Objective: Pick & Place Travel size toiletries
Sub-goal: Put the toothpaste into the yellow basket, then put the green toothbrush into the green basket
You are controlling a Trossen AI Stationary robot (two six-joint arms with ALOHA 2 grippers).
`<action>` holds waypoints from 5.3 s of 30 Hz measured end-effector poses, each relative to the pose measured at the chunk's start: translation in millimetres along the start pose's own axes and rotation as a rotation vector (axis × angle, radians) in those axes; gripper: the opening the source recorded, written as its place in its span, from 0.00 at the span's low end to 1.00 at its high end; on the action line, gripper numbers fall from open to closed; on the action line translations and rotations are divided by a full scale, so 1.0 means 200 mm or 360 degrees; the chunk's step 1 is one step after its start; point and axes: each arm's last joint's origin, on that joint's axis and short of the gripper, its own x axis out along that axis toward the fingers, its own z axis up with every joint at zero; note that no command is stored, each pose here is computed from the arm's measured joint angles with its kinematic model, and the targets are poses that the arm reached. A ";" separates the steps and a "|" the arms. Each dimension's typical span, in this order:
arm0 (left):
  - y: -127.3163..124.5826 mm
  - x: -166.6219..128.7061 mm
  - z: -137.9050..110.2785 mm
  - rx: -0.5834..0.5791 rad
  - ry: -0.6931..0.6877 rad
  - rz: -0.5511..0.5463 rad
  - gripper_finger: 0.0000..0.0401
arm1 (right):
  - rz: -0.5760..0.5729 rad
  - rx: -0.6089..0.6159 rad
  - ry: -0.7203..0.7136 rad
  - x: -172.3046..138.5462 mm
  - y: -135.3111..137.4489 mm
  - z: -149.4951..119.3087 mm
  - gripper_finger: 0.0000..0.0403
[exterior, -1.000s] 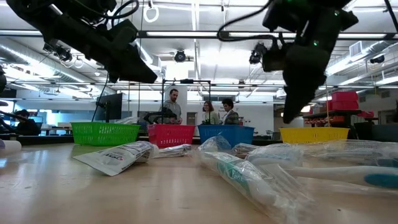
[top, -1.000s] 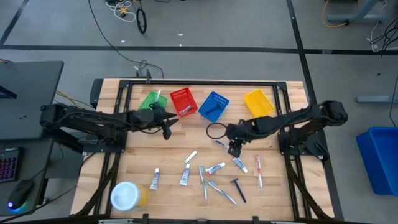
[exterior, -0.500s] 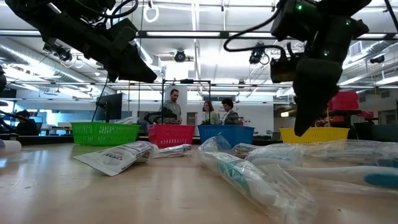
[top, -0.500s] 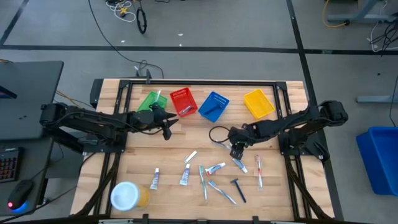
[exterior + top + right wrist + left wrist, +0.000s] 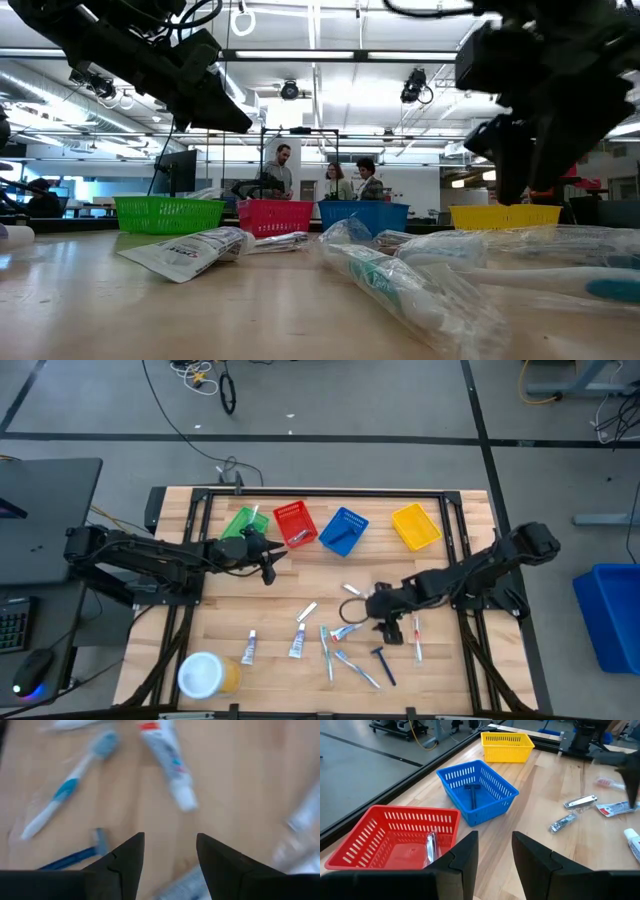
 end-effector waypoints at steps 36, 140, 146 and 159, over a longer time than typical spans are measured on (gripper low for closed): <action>0.00 0.00 0.00 -0.0018 0.0014 -0.0010 0.31 | -0.0413 0.0882 0.0219 0.08 0.06 -0.14 0.60; -0.05 -0.01 0.05 -0.0131 -0.0105 -0.0388 0.31 | -0.1525 0.1138 0.0027 -0.51 -1.04 -0.37 0.59; -0.12 -0.04 0.07 -0.0044 -0.0208 -0.0508 0.31 | -0.1377 0.1051 -0.0110 -0.57 -0.97 -0.24 0.61; -0.34 0.06 0.19 0.0276 -0.0277 -0.0730 0.31 | -0.0629 0.0752 -0.0393 -0.49 -0.72 -0.03 0.53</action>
